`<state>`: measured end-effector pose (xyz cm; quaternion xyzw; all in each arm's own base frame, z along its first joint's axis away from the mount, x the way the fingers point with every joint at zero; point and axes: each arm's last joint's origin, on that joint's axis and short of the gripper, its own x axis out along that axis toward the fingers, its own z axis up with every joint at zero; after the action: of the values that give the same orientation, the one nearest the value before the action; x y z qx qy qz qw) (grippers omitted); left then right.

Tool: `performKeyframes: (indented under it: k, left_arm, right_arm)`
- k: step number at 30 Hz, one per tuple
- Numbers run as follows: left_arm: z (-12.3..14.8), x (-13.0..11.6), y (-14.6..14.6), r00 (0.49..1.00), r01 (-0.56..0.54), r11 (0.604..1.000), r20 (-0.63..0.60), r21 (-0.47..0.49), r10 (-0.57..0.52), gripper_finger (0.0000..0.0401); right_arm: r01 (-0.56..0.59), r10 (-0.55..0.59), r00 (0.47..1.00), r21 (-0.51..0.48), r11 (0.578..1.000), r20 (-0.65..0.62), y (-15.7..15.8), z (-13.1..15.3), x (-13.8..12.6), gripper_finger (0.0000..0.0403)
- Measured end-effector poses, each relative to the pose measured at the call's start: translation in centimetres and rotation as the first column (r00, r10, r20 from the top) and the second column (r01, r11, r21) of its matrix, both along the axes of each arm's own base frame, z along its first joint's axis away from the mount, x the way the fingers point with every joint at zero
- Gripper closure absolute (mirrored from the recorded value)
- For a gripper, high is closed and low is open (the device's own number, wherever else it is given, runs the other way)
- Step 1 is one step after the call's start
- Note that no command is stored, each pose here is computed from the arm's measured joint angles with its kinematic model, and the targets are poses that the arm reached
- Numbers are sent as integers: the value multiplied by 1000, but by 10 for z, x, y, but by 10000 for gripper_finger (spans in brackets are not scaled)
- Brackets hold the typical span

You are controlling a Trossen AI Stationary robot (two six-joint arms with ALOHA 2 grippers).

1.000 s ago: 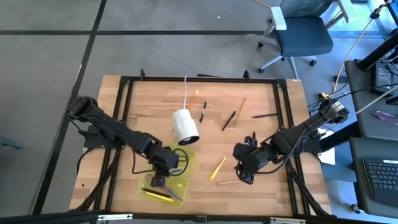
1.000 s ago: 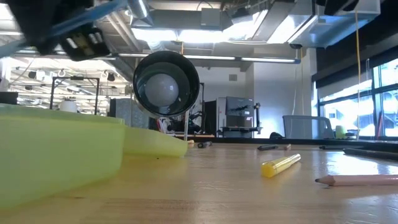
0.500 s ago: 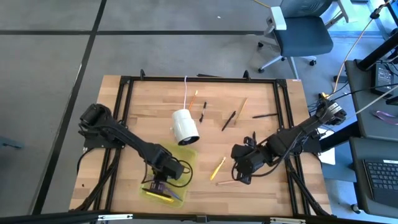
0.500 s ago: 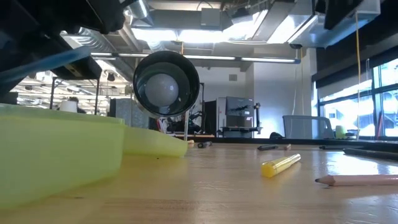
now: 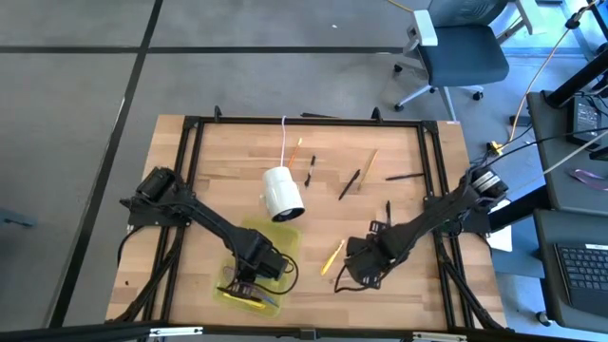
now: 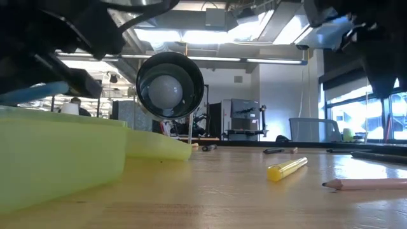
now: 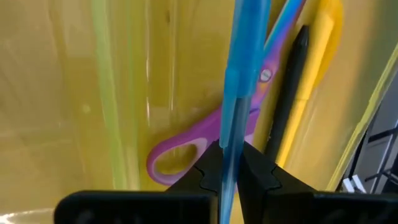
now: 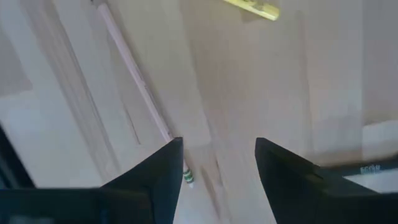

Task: Pick & place school supplies into a supply box
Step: Put the blue pen into the supply box

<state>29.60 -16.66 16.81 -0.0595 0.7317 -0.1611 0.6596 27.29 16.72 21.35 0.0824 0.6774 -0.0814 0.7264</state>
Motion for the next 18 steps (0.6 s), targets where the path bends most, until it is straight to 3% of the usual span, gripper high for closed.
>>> performKeyframes:
  k: [4, 9, 18]
  left_arm:
    - [0, 1, 1, 1000, -3, 1000, 2, -6, 3, 381]
    - [1, 0, -1, 1000, 1, 999, -17, -55, -2, 380]
    - [1, 1, -1, 1000, -10, 999, -19, -54, 9, 364]
  right_arm:
    - [-81, 83, 996, -61, 995, 30, 2, -10, 7, 201]
    - [-243, 259, 963, -171, 955, 80, -1, -18, 20, 201]
    - [-341, 363, 918, -150, 928, 161, -15, -34, 52, 201]
